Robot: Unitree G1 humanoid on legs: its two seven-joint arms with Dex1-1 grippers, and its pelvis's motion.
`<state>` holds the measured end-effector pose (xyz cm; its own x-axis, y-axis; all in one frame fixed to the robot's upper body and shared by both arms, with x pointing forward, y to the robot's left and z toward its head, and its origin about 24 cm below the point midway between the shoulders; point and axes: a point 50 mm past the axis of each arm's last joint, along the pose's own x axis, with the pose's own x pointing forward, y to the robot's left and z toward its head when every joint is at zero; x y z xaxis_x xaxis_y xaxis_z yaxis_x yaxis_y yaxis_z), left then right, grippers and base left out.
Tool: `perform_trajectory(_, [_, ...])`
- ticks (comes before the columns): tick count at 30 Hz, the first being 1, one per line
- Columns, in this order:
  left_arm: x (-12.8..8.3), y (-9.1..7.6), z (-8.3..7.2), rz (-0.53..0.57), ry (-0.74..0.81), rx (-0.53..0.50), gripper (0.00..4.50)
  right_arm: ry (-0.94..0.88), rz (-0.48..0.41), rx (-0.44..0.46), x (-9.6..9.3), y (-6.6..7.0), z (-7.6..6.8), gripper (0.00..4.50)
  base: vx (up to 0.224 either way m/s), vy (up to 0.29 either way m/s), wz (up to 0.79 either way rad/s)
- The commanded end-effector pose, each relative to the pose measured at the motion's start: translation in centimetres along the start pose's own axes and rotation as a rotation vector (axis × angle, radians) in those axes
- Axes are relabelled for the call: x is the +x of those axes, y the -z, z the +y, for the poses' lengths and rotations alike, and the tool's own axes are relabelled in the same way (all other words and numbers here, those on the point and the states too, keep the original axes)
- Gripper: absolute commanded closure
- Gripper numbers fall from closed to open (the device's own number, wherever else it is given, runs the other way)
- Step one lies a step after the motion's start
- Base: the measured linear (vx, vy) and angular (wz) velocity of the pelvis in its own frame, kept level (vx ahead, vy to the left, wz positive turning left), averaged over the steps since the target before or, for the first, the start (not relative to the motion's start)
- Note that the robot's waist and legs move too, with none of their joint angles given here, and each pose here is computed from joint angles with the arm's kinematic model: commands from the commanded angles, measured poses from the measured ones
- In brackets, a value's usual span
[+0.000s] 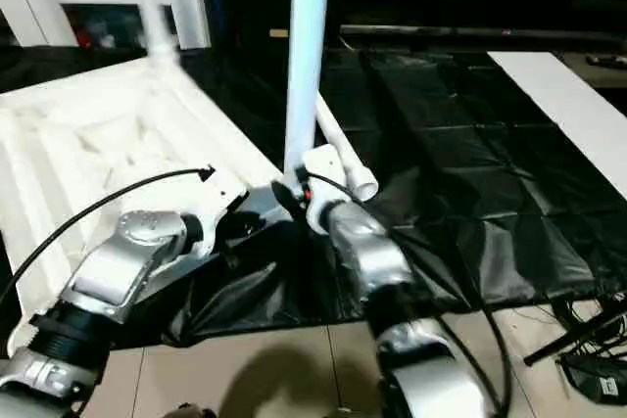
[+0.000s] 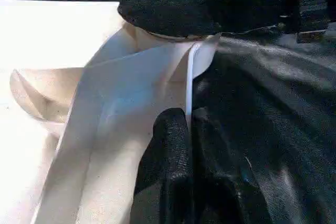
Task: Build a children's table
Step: Rotate leg to tighten
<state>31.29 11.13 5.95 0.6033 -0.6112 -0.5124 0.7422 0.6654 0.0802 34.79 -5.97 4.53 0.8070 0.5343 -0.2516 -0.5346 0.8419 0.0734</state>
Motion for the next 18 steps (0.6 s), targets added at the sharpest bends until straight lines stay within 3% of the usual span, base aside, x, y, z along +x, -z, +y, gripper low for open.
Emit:
perform_trajectory(1, [0.2,-2.3,-0.9,-0.103,0.010,0.044,4.50,-0.118,0.058,0.032,0.8,1.2,2.8,1.11,0.000,0.000,0.00])
perform_trajectory(4, [0.0,-2.2,-0.9,-0.111,0.050,0.081,4.50,-0.121,0.046,-0.048,0.6,0.9,2.2,0.77,0.000,0.000,0.00])
perform_trajectory(11, [-0.7,-1.4,-0.7,-0.089,0.200,0.171,4.50,-0.281,0.013,-0.135,-1.1,0.3,0.5,0.77,0.000,0.000,0.00])
perform_trajectory(14, [-1.5,-0.7,-0.3,-0.055,0.306,0.217,4.50,-0.415,0.023,-0.202,-2.9,0.4,-0.6,0.77,0.000,0.000,0.00])
perform_trajectory(18, [-2.5,-0.1,0.1,-0.029,0.431,0.262,4.50,-0.569,0.054,-0.244,-4.8,0.5,-1.2,0.77,0.000,0.000,0.00])
